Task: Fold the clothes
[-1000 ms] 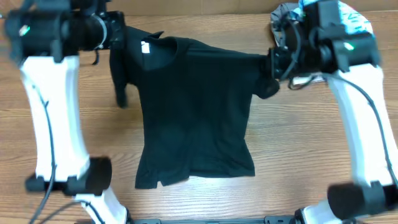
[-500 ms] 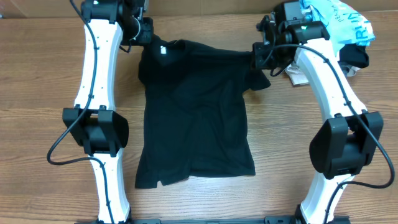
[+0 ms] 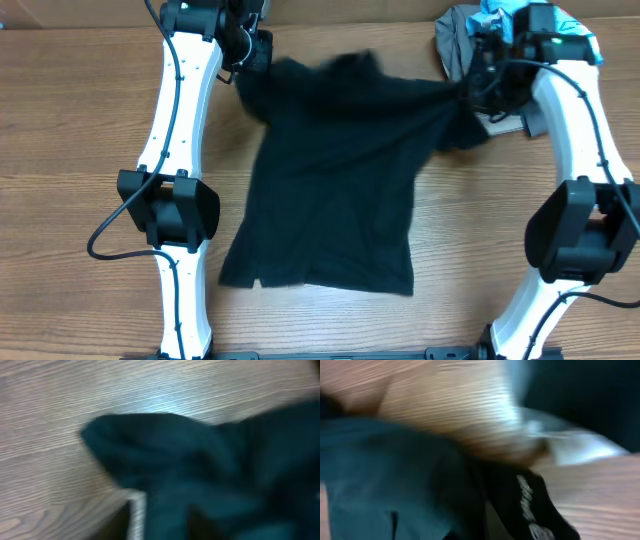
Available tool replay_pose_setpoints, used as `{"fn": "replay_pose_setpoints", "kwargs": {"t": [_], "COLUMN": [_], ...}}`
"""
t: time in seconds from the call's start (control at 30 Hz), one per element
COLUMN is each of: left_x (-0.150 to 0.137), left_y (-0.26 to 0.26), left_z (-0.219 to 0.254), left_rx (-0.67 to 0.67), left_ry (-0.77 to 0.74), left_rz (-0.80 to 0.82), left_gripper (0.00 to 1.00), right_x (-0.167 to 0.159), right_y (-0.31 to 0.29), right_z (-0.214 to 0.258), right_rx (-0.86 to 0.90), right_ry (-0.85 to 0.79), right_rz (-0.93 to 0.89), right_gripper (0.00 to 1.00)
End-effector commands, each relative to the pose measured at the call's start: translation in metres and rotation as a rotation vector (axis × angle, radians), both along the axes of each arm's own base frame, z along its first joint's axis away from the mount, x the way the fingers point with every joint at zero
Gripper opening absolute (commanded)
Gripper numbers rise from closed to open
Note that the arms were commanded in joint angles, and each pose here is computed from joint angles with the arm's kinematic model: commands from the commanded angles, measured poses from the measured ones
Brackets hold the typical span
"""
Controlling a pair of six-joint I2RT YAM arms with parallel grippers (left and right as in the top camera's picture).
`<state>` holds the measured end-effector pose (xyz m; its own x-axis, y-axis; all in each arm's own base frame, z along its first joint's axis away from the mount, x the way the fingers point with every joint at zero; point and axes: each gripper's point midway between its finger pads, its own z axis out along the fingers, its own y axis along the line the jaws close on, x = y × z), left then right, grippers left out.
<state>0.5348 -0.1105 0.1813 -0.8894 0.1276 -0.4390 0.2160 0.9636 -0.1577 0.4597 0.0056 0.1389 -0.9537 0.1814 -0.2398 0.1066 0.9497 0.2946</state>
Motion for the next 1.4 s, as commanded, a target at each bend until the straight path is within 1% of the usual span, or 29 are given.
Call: {"fn": "replay_pose_setpoints", "kwargs": {"t": [0.0,0.1,0.13,0.27,0.37,0.4,0.5,0.63,0.7,0.8,0.93,1.0,1.1,1.2,1.37], "left_x": [-0.001,0.005,0.012,0.036,0.052,0.056,0.067,0.067,0.064,0.061,0.061,0.062,0.063,0.063,0.062], "left_y": [0.004,0.01,0.012,0.011,-0.001,-0.006,-0.022,-0.035,-0.044,-0.054,-0.061,-0.064,-0.066,-0.066,-0.064], "left_z": [-0.01,-0.011,-0.009,-0.005,-0.013,-0.018,-0.058,-0.105,-0.122,-0.14,-0.147,-0.146,-0.146,-0.146,-0.148], "left_rx": [0.097,0.14,0.138,0.111,0.081,0.069,0.047,0.028,0.003,-0.021,-0.027,-0.034,-0.049,-0.049,-0.041], "left_ry": [-0.003,-0.027,-0.054,-0.14,-0.189,-0.193,-0.163,-0.09,-0.057,-0.024,-0.02,-0.024,-0.023,-0.02,-0.017], "left_rz": [-0.039,-0.017,-0.01,-0.002,-0.046,-0.057,-0.073,-0.05,-0.064,-0.064,-0.061,-0.052,-0.027,-0.025,-0.021], "left_gripper": [0.64,0.77,0.8,0.86,0.88,0.88,0.86,0.81,0.79,0.76,0.74,0.71,0.56,0.38,0.16], "right_x": [-0.003,-0.005,-0.005,-0.005,-0.005,-0.005,-0.006,-0.007,-0.007,-0.007,-0.007,-0.007,-0.007,-0.008,-0.008], "right_y": [-0.014,-0.014,-0.014,-0.014,-0.014,-0.014,-0.014,-0.014,-0.014,-0.014,-0.014,-0.014,-0.014,-0.014,-0.014], "right_z": [-0.018,-0.023,-0.024,-0.024,-0.024,-0.024,-0.025,-0.025,-0.025,-0.025,-0.025,-0.025,-0.025,-0.025,-0.025], "right_rx": [-0.045,-0.046,-0.046,-0.045,-0.046,-0.045,-0.045,-0.044,-0.044,-0.044,-0.044,-0.044,-0.044,-0.044,-0.044], "right_ry": [0.04,0.048,0.049,0.049,0.049,0.049,0.054,0.057,0.058,0.06,0.06,0.06,0.06,0.062,0.064], "right_rz": [-0.022,-0.022,-0.022,-0.022,-0.022,-0.022,-0.022,-0.022,-0.022,-0.022,-0.022,-0.022,-0.022,-0.022,-0.022], "right_gripper": [0.04,0.04,0.04,0.04,0.04,0.04,0.04,0.04,0.04,0.04,0.04,0.04,0.04,0.04,0.04]}}
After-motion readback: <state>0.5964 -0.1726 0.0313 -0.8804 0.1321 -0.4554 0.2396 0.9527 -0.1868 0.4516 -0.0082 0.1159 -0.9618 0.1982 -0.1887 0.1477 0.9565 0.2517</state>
